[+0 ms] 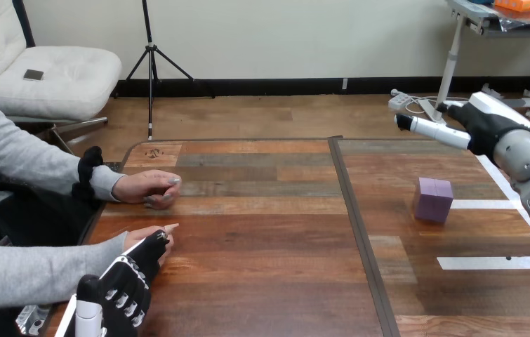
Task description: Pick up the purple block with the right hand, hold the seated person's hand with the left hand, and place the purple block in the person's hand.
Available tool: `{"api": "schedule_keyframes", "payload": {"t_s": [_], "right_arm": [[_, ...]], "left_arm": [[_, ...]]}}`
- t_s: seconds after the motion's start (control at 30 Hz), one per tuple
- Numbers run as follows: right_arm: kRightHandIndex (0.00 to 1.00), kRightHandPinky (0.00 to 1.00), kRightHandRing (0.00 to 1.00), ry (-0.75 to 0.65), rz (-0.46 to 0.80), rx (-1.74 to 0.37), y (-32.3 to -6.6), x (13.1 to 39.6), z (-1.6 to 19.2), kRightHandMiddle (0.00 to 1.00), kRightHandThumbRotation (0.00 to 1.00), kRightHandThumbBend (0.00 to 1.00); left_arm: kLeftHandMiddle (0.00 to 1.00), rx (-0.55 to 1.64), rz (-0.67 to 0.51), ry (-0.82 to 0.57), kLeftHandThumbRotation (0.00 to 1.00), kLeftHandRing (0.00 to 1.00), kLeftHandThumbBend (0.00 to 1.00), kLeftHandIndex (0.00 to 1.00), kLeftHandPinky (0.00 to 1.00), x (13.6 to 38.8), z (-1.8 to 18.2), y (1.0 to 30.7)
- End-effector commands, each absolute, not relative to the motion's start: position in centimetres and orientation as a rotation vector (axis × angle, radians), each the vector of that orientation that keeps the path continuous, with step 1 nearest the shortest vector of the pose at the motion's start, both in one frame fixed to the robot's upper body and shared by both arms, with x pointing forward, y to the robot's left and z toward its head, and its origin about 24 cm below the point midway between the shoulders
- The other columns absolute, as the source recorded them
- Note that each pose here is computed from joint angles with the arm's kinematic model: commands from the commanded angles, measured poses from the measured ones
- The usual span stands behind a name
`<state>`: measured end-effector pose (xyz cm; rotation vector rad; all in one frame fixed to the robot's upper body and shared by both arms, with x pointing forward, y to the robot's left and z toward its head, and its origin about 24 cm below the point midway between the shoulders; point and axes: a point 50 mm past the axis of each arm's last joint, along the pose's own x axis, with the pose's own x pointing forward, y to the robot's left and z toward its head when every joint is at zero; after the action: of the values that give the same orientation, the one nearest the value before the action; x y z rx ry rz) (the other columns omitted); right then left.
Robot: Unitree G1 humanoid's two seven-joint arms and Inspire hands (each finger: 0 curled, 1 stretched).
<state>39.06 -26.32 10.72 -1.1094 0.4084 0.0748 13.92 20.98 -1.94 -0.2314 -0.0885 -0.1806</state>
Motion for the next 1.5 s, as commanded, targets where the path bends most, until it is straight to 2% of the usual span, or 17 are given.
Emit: {"api": "schedule_keyframes", "payload": {"t_s": [0.0,0.33,0.73,1.03,1.47], "right_arm": [[0.96,0.89,0.95,0.378,0.049,-1.112,-26.4,39.3,11.5,0.96,1.00,0.86],[0.92,0.76,0.87,0.428,0.066,-1.081,-26.6,38.7,9.9,0.90,1.00,0.86],[0.92,0.70,0.83,0.480,0.076,-1.101,-26.5,38.1,8.3,0.88,1.00,0.86],[0.88,0.69,0.80,0.496,0.085,-1.086,-26.5,37.6,7.1,0.86,1.00,0.80],[0.85,0.70,0.80,0.541,0.107,-1.052,-26.3,36.9,5.8,0.84,1.00,0.82]], "left_arm": [[0.92,-0.240,-0.185,-0.152,1.00,0.97,0.83,0.79,1.00,14.9,-0.9,20.5],[0.91,-0.237,-0.173,-0.155,0.99,0.96,0.82,0.78,1.00,14.9,-0.8,20.6],[0.91,-0.227,-0.178,-0.160,0.99,0.94,0.80,0.77,1.00,15.0,-0.8,20.7],[0.90,-0.220,-0.178,-0.166,0.98,0.93,0.81,0.75,1.00,15.0,-0.8,20.8],[0.90,-0.206,-0.178,-0.160,0.98,0.94,0.82,0.74,1.00,15.0,-0.8,20.9]]}}
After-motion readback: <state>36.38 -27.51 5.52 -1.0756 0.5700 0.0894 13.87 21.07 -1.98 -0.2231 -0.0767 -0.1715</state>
